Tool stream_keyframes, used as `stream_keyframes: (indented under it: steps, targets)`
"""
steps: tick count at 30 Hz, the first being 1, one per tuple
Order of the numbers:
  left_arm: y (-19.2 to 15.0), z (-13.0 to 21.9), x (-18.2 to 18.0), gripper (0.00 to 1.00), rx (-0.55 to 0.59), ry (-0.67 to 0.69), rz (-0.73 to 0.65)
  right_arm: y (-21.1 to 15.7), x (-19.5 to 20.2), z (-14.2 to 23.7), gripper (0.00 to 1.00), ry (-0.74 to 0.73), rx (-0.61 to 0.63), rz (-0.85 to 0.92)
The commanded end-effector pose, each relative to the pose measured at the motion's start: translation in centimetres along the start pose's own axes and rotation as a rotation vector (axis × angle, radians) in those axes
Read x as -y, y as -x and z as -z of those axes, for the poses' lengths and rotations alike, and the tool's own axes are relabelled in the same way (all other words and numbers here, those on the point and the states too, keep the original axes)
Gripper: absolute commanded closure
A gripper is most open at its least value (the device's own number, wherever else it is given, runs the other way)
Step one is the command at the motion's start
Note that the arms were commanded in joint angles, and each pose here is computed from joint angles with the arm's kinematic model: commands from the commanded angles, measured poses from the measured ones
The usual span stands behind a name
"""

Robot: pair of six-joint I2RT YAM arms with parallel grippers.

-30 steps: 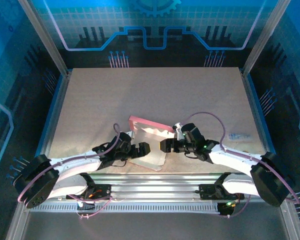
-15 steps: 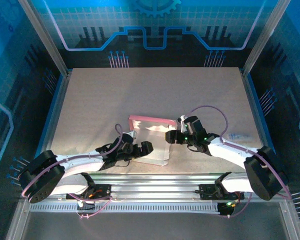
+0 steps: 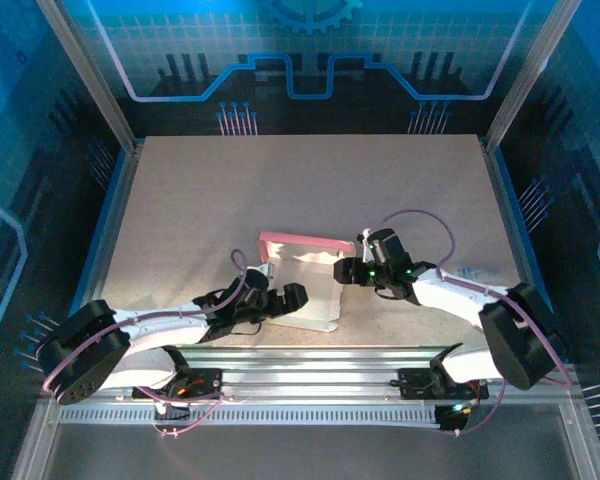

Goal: Fold the paper box

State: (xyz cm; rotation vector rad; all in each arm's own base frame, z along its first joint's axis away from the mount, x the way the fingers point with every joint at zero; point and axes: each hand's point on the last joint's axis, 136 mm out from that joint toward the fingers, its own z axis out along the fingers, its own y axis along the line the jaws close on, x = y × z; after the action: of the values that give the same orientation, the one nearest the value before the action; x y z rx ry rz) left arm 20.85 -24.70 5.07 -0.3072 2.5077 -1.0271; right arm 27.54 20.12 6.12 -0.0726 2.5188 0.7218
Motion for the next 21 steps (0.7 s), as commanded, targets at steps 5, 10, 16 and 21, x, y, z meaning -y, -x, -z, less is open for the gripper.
stream_keyframes:
  steps: [5,10,16,21]
  targets:
    - [-1.7,-0.4,-2.1,0.01,-0.043,0.054,0.028,-2.5,-3.3,2.4,0.3,0.196,-0.104,-0.03]
    - [-1.5,-0.4,-1.0,0.01,-0.044,0.012,0.042,-1.2,-4.7,2.4,0.3,0.254,-0.074,-0.043]
    - [-0.6,1.2,0.8,0.01,-0.014,-0.03,0.016,1.0,-3.7,1.4,0.3,0.201,0.011,-0.057]
    - [0.3,2.6,2.5,0.01,0.025,-0.078,-0.068,1.8,-4.1,0.5,0.3,0.224,0.026,-0.059]
